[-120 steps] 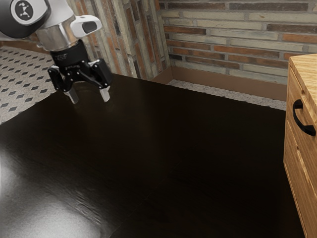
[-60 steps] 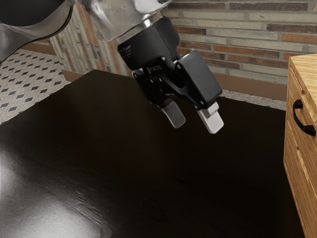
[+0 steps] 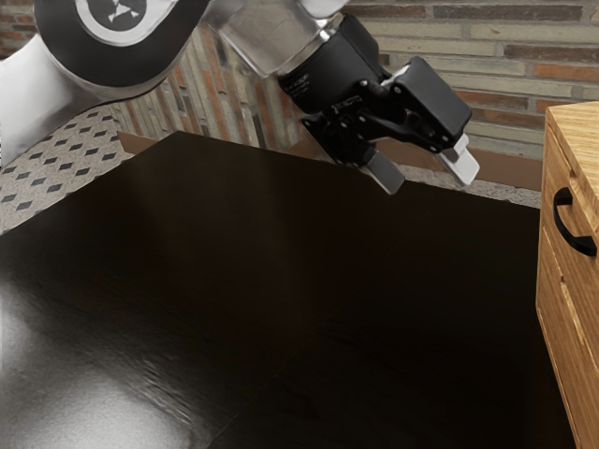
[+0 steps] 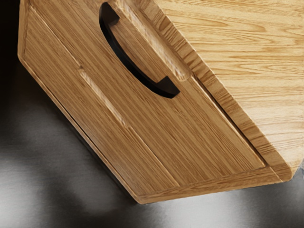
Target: Pull the drawer handle with one arm to open the drawer
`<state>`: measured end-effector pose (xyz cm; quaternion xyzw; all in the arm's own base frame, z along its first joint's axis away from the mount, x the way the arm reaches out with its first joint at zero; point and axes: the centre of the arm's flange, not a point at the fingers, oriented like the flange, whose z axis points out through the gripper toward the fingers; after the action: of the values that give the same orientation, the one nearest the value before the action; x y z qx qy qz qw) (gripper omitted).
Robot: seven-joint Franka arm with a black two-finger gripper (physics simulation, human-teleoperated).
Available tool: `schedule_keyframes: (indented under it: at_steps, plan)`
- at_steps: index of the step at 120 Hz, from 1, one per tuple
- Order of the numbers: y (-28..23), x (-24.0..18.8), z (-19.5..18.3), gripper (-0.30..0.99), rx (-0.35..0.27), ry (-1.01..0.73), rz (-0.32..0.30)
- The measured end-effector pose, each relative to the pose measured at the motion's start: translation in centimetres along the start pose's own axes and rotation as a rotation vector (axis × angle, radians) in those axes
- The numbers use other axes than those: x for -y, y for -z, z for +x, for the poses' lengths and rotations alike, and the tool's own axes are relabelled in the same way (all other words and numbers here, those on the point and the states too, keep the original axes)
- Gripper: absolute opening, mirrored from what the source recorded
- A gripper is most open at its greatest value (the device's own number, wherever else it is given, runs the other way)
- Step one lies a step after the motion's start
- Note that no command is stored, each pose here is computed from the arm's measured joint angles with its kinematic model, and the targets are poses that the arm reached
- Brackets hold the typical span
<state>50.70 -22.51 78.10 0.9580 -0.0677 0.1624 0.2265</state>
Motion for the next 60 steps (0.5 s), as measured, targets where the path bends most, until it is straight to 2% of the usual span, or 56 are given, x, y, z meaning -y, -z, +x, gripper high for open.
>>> schedule_keyframes:
  at_steps: [27, 60]
  plan:
    - [-1.9, -2.2, -0.1, 0.69, -0.031, -0.038, -0.005]
    - [-4.6, -4.1, 0.2, 0.69, -0.052, -0.059, -0.044]
